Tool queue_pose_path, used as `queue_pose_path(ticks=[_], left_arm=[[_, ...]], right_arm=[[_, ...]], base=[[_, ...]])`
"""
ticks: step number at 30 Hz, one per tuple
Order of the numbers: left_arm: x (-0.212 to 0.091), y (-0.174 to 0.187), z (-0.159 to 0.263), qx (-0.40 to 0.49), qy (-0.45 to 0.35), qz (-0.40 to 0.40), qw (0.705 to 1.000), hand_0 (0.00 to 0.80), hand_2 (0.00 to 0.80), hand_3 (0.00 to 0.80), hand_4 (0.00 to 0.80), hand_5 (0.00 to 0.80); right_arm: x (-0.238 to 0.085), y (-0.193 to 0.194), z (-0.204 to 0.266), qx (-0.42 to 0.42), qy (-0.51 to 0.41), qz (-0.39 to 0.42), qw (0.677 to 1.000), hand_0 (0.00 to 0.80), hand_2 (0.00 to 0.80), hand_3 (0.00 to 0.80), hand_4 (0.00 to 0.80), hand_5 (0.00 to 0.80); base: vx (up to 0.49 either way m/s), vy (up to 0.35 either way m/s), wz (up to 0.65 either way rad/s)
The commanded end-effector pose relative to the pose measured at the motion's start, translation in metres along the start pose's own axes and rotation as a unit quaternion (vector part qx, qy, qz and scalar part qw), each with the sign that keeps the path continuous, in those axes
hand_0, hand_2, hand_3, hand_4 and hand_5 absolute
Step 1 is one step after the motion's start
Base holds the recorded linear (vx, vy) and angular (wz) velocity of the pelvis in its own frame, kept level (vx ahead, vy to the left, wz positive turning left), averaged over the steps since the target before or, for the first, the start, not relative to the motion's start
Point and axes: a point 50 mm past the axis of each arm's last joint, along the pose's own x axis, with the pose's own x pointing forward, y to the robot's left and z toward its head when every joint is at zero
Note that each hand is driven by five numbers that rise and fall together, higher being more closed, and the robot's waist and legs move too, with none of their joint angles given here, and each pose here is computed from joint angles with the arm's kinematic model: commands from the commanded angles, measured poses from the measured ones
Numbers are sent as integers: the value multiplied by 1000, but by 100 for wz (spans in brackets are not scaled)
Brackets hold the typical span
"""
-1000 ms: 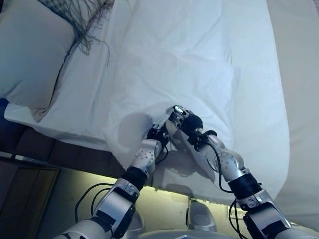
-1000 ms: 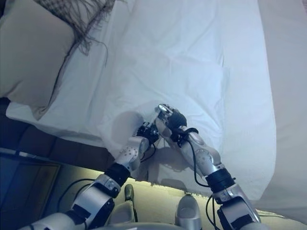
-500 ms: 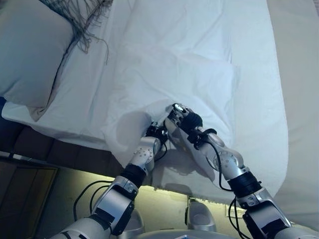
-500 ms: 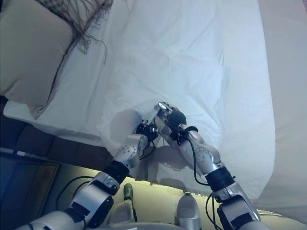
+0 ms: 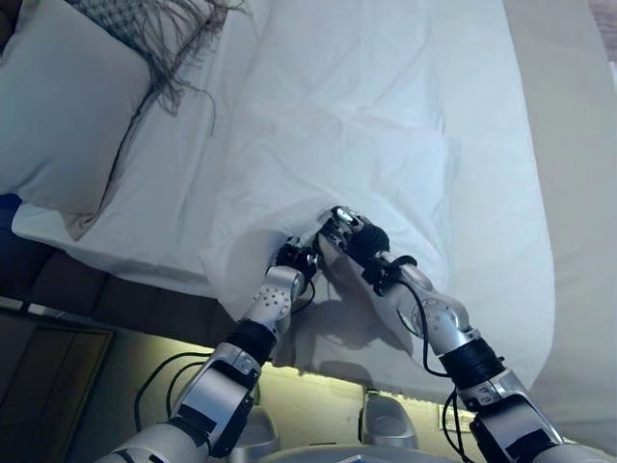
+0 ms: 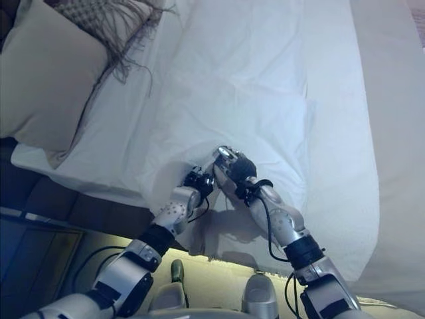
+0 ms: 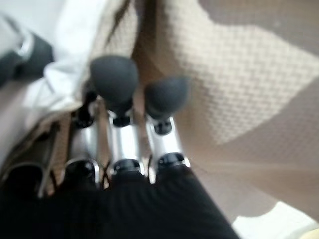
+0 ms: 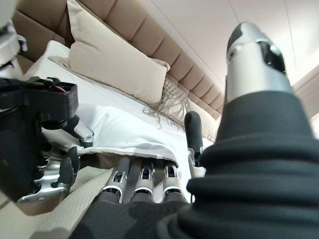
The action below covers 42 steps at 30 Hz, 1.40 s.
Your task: Make the bed neatly
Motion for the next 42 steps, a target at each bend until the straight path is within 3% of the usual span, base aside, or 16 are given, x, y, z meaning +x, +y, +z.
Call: queue_pose_path(ticks=[1, 7, 15, 27, 33, 42], left_arm=[[0, -20, 7, 60, -29, -39, 997, 800, 800, 800, 800, 800], [0, -6, 10, 79, -31, -27, 996, 800, 800, 800, 800, 800], [-4, 26, 27, 54, -53, -7, 997, 800, 800, 800, 800, 800], [-6, 48, 57, 42, -103, 23, 994, 800, 800, 800, 800, 800], [-10, 48, 93, 95, -159, 37, 982, 800, 800, 800, 800, 800], [-41, 75, 187, 105, -283, 101, 948, 800, 800, 800, 800, 800]], right_arm=[[-3, 5, -1, 55, -41, 29, 997, 0, 0, 0, 0, 0], [-19, -12, -33, 78, -8, -3, 997, 0, 0, 0, 0, 0], [-70, -54, -98, 160, 55, -97, 981, 0, 0, 0, 0, 0], [-123, -89, -135, 236, 76, -173, 953, 0, 0, 0, 0, 0], [-140, -108, -127, 237, 49, -208, 948, 0, 0, 0, 0, 0], [-152, -122, -120, 237, 37, -217, 946, 0, 0, 0, 0, 0]], base=[[0, 0, 0], [30, 21, 0], [36, 32, -4], [16, 4, -11], [-6, -4, -4], [13, -12, -7]])
